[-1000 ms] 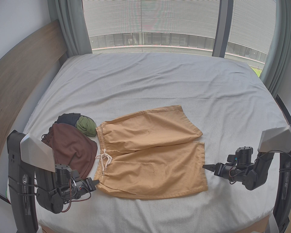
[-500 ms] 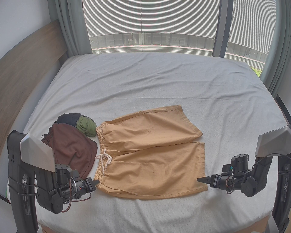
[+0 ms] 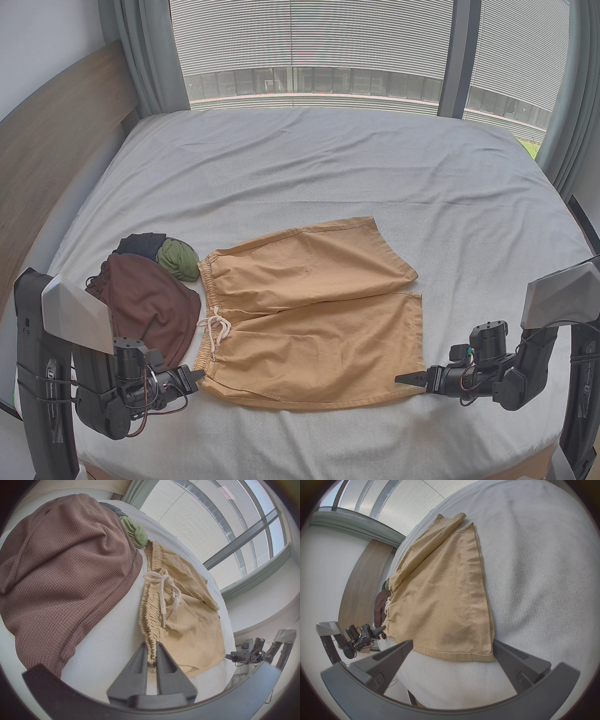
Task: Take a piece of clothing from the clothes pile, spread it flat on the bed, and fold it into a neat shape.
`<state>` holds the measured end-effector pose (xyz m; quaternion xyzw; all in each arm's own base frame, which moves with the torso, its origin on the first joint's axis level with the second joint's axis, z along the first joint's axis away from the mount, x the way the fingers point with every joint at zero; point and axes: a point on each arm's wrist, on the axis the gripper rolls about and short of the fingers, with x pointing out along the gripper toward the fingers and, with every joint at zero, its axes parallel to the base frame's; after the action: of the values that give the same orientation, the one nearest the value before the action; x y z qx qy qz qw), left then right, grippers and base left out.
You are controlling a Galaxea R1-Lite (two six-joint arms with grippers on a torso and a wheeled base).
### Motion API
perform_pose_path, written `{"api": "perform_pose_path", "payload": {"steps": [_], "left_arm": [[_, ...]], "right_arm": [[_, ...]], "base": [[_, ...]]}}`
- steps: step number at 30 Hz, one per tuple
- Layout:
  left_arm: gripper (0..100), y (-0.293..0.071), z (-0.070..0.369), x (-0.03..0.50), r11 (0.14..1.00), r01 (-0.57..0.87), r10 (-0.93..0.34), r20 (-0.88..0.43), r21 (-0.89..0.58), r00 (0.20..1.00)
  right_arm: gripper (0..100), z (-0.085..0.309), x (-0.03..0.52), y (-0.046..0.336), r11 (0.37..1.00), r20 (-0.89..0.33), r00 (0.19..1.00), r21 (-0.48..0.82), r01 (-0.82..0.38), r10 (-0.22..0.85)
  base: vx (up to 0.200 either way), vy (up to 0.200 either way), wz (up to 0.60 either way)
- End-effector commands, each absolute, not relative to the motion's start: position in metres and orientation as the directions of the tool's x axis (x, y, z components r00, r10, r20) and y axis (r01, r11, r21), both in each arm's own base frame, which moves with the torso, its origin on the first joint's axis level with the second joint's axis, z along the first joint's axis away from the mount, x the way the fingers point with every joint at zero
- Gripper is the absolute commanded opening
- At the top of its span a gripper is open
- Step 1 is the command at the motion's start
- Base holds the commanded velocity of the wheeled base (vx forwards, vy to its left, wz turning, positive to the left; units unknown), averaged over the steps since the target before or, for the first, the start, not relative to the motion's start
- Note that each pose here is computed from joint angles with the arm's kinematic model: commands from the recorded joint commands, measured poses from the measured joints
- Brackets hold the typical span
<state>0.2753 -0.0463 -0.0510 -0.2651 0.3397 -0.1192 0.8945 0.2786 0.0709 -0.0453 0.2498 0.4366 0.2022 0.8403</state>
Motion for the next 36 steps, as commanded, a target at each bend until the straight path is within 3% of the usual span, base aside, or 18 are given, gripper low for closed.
{"api": "perform_pose_path", "payload": {"steps": [1,9,28,29,36], "left_arm": [[0,-0.047,-0.051,0.276,0.83,0.036,-0.395,-0.542,-0.556,0.741],[0,-0.047,-0.051,0.276,0.831,0.037,-0.396,-0.544,-0.555,0.74],[0,-0.047,-0.051,0.277,0.831,0.04,-0.395,-0.539,-0.555,0.744],[0,-0.047,-0.051,0.277,0.831,0.04,-0.395,-0.539,-0.555,0.744],[0,-0.047,-0.051,0.277,0.831,0.04,-0.395,-0.539,-0.555,0.744]], "right_arm": [[100,-0.04,0.277,0.071,0.775,-0.618,0.532,0.619,-0.124,0.579],[100,-0.023,0.276,0.07,0.748,-0.578,0.551,0.65,-0.135,0.602],[100,-0.032,0.278,0.07,0.753,-0.592,0.542,0.647,-0.122,0.597],[0,-0.032,0.278,0.069,0.752,-0.592,0.542,0.647,-0.122,0.597],[0,-0.033,0.278,0.069,0.754,-0.593,0.543,0.646,-0.12,0.595]], "base": [[0.0,0.0,0.0],[0.0,0.0,0.0],[0.0,0.0,0.0],[0.0,0.0,0.0],[0.0,0.0,0.0]]}}
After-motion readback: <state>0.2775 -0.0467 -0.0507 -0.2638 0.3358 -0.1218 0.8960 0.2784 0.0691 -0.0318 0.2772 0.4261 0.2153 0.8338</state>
